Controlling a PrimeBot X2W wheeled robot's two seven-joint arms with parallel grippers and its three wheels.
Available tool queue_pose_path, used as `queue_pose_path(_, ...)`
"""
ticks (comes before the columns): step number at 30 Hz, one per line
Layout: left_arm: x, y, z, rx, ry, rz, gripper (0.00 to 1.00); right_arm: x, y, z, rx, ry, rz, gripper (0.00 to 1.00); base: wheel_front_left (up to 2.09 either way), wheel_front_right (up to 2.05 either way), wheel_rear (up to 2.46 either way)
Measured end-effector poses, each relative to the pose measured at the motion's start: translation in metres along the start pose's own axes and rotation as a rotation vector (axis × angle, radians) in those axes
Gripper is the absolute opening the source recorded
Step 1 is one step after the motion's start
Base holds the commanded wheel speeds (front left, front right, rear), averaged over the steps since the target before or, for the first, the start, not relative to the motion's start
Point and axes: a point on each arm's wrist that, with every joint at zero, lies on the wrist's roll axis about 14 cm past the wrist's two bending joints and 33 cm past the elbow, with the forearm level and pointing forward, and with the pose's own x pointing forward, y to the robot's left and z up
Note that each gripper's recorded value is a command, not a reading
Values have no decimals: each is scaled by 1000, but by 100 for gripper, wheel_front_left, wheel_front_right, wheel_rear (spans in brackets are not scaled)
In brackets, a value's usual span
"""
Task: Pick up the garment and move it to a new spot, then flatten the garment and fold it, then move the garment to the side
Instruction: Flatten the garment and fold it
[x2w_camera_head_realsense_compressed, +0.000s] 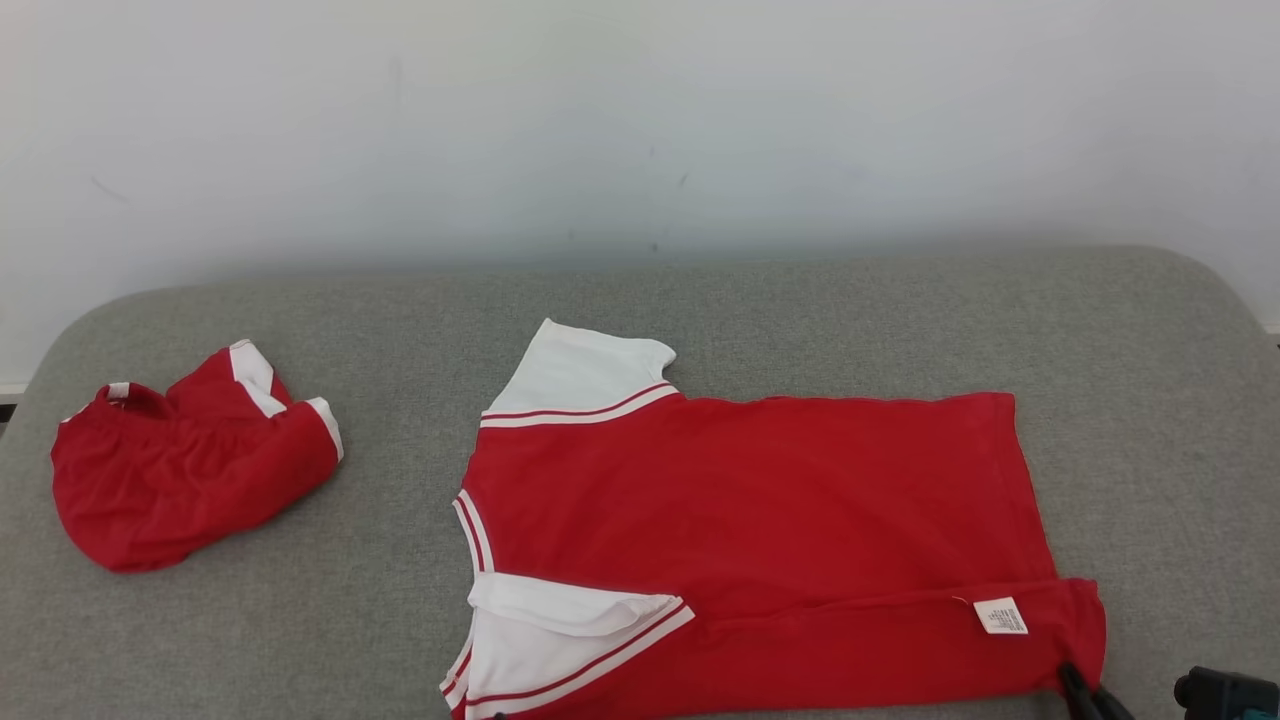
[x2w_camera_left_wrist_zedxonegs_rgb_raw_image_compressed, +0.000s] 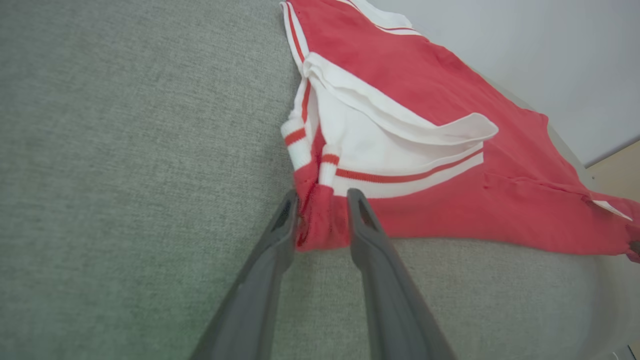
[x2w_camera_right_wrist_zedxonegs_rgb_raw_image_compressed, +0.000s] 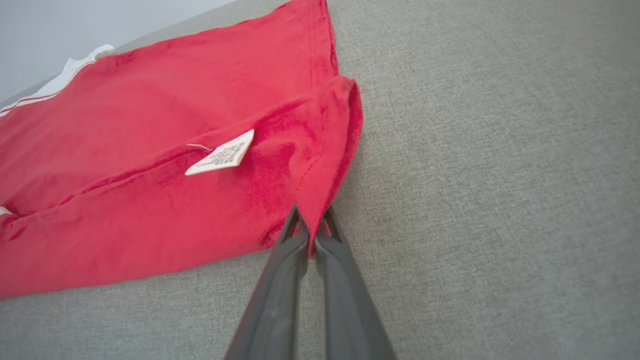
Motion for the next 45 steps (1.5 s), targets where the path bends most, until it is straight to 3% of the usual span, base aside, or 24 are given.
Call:
queue_pose_path(6, 1, 0, 17, 37, -56, 3, 100, 0, 7, 20, -13, -77, 14, 100, 0, 0, 0)
queue_pose_path(15, -3, 1, 102, 151, -331, 22, 100, -2, 29, 65, -36, -274, 54, 100, 0, 0, 0)
queue_pose_path(21, -10, 9, 132, 250, -419, 57, 100, -6, 54, 93, -87, -410, 106, 100, 0, 0, 0)
queue_pose_path(34, -12, 11, 139, 360, -433, 53, 100, -24, 67, 109, -125, -525, 132, 100, 0, 0, 0)
queue_pose_path(45, -13, 14, 132, 371, -412, 54, 100, -29, 71, 101, -142, -516, 134, 100, 0, 0, 0)
